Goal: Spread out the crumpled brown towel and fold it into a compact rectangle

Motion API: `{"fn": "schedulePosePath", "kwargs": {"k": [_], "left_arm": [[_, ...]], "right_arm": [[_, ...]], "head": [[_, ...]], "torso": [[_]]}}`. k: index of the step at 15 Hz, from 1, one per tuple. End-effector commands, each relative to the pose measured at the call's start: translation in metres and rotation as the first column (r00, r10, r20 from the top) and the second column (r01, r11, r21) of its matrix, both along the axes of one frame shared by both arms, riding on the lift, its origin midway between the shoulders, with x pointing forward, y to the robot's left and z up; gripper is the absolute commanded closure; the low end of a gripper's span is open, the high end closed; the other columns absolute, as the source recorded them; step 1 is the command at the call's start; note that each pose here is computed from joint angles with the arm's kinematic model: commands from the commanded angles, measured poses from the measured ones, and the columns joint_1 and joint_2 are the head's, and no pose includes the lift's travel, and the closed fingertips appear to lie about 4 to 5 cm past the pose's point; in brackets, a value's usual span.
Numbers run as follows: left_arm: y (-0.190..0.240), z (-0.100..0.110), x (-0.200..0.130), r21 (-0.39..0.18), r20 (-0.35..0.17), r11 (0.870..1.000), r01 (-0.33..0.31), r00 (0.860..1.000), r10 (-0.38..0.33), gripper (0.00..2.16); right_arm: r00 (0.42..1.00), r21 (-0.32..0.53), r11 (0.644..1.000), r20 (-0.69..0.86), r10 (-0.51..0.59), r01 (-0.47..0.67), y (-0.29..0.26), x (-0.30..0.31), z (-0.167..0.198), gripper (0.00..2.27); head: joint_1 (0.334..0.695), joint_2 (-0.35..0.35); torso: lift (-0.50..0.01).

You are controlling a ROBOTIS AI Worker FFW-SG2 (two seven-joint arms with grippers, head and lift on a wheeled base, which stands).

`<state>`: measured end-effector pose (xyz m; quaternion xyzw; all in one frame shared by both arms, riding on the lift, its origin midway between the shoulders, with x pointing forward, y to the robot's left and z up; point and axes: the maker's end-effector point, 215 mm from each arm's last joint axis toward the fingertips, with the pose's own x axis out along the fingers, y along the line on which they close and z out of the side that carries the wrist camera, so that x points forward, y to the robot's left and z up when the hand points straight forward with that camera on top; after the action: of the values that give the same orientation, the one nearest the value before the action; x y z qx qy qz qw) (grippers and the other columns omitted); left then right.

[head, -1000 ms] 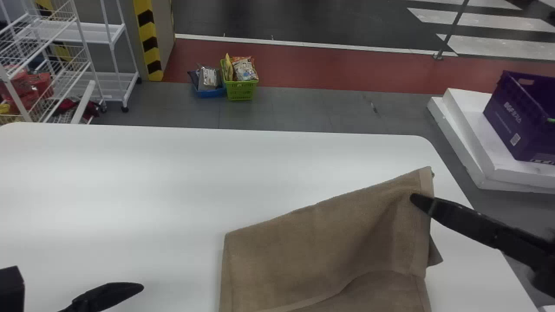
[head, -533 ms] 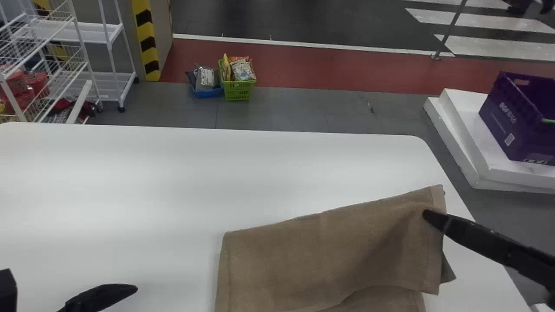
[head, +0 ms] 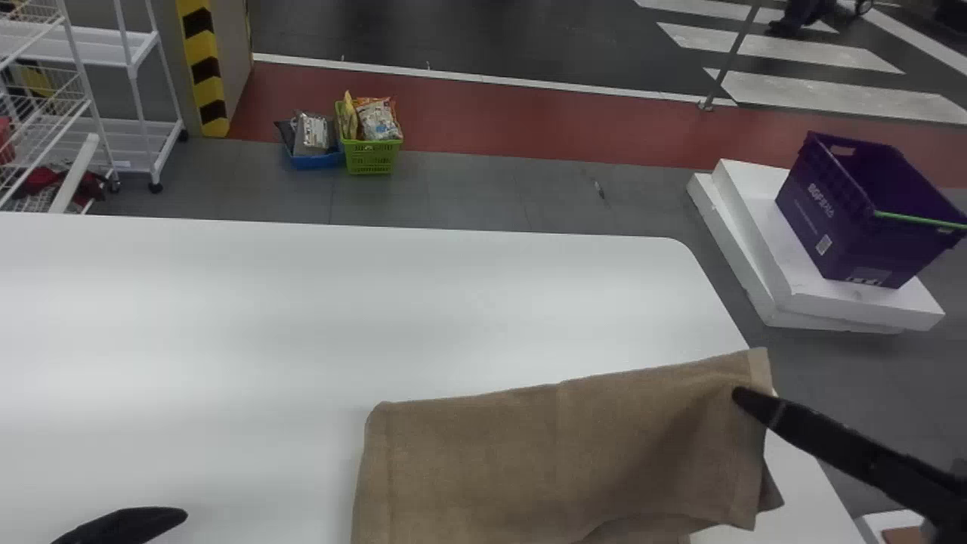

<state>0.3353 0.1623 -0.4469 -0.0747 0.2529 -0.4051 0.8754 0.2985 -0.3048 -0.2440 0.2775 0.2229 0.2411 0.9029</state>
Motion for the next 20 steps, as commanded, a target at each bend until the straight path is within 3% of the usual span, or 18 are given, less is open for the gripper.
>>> {"fn": "schedulePosePath", "kwargs": {"k": [1,5,8,20], "left_arm": [[0.000,-0.001,0.002,0.000,0.002,1.000,0.002,1.000,-0.002,0.08],[-0.007,-0.005,0.001,-0.004,0.000,1.000,0.018,1.000,-0.018,0.08],[-0.010,-0.006,0.000,-0.001,0.000,1.000,0.027,1.000,-0.027,0.08],[-0.010,-0.009,0.001,0.000,-0.005,1.000,0.028,1.000,-0.028,0.08]], "right_arm": [[0.994,0.033,0.999,-0.104,-0.028,0.031,-0.011,-0.015,-0.036,1.23],[0.958,0.091,0.992,-0.282,-0.054,0.083,-0.022,-0.037,-0.103,1.23],[0.941,0.113,0.988,-0.331,-0.065,0.108,-0.026,-0.035,-0.125,1.23],[0.949,0.120,0.987,-0.308,-0.069,0.111,-0.027,-0.022,-0.120,1.23]], "head": [[0.695,-0.252],[0.695,-0.298],[0.695,-0.332],[0.695,-0.339]], "torso": [[-0.127],[-0.127],[-0.127],[-0.127]]}}
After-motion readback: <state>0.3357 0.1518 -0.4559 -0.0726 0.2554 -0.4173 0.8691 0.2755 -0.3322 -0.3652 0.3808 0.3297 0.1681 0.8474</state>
